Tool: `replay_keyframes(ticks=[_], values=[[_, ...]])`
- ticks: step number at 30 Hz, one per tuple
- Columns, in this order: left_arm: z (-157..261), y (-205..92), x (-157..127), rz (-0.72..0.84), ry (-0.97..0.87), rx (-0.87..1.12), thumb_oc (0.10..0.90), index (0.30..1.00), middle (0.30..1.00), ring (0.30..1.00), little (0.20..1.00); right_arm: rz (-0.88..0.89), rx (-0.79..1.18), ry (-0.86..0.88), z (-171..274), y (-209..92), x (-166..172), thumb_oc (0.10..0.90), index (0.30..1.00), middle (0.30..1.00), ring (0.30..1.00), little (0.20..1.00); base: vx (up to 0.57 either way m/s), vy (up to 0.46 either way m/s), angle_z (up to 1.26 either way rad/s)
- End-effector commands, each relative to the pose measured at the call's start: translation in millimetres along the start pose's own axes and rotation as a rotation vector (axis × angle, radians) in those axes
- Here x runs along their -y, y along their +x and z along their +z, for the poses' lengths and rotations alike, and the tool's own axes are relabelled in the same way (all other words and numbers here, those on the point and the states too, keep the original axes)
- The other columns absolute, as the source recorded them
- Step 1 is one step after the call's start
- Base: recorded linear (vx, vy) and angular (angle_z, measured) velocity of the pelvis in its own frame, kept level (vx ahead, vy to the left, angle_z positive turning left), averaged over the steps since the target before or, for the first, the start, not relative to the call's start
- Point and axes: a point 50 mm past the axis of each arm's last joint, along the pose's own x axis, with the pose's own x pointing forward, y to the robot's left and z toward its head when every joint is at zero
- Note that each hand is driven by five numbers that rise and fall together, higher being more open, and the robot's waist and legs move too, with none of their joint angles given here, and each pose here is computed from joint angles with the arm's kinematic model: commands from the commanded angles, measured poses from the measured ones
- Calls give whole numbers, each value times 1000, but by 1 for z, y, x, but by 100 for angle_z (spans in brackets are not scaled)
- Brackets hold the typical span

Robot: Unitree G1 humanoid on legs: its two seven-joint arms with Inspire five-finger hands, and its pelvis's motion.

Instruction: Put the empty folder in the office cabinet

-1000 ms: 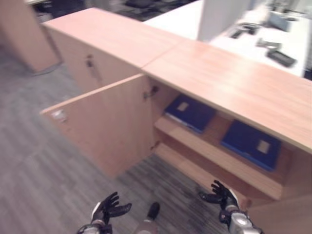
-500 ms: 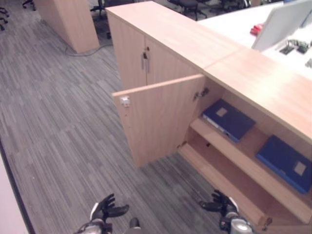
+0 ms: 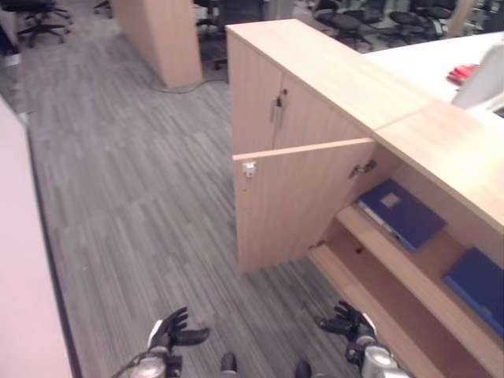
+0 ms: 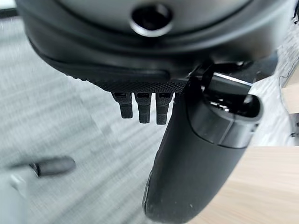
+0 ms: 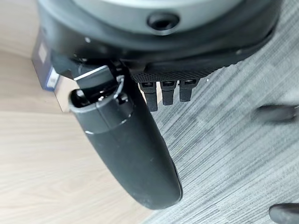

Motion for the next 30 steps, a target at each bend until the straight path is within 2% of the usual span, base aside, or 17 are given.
replay_keyframes(ticks=[1,9,18,25,27,30], values=[[29,3,-7,4,-14,148,800,900,900,900,900,0,198,-31,43,3,12,800,900,900,900,900,95,-54,34],[18,-2,0,-29,-16,129,800,900,900,900,900,-29,164,-69,28,-4,29,800,900,900,900,900,42,-59,4],[32,-2,7,-53,-29,195,800,900,900,900,900,-27,150,-133,24,-7,35,800,900,900,900,900,-2,-83,1],[69,4,-1,-21,-65,313,800,900,900,900,900,6,146,-184,24,-7,32,800,900,900,900,900,25,-38,-7],[109,11,-15,34,-70,405,800,900,900,900,900,35,146,-226,25,-7,30,800,900,900,900,900,78,-12,-24],[129,13,-23,61,-83,449,800,900,900,900,900,45,149,-238,26,-7,29,800,900,900,900,900,47,3,-18]])
